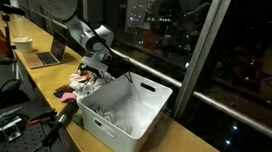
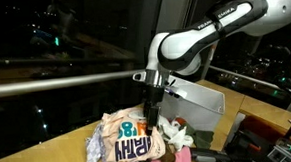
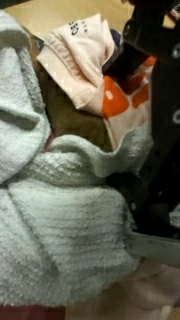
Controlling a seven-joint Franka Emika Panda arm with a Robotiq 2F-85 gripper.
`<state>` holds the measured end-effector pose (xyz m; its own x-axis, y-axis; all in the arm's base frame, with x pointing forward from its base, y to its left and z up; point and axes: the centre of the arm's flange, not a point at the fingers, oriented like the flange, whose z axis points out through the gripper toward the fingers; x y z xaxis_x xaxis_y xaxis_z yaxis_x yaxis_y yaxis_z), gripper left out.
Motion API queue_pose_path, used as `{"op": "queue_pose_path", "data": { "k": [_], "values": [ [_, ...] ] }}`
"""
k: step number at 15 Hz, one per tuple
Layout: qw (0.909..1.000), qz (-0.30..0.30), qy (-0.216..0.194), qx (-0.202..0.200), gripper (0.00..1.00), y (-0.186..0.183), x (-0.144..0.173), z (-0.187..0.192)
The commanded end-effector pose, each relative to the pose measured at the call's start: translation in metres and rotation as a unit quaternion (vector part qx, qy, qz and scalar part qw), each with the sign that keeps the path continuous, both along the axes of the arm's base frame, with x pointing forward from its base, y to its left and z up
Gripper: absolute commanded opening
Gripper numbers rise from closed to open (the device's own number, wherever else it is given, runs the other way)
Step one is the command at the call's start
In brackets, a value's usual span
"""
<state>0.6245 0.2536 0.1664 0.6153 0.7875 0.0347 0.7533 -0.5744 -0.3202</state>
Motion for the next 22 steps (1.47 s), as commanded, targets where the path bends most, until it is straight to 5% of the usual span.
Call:
{"op": "queue_pose_path", "data": {
  "k": [1, 11, 22],
  "values": [
    [0.9997, -0.011, 0.021, -0.007, 0.74, -0.009, -0.004, -0.04],
    [0.9982, -0.047, 0.03, -0.02, 0.02, -0.082, -0.023, -0.004],
    [0.9992, -0.041, -0.003, -0.003, 0.0, -0.122, -0.1, 0.15]
  ]
}}
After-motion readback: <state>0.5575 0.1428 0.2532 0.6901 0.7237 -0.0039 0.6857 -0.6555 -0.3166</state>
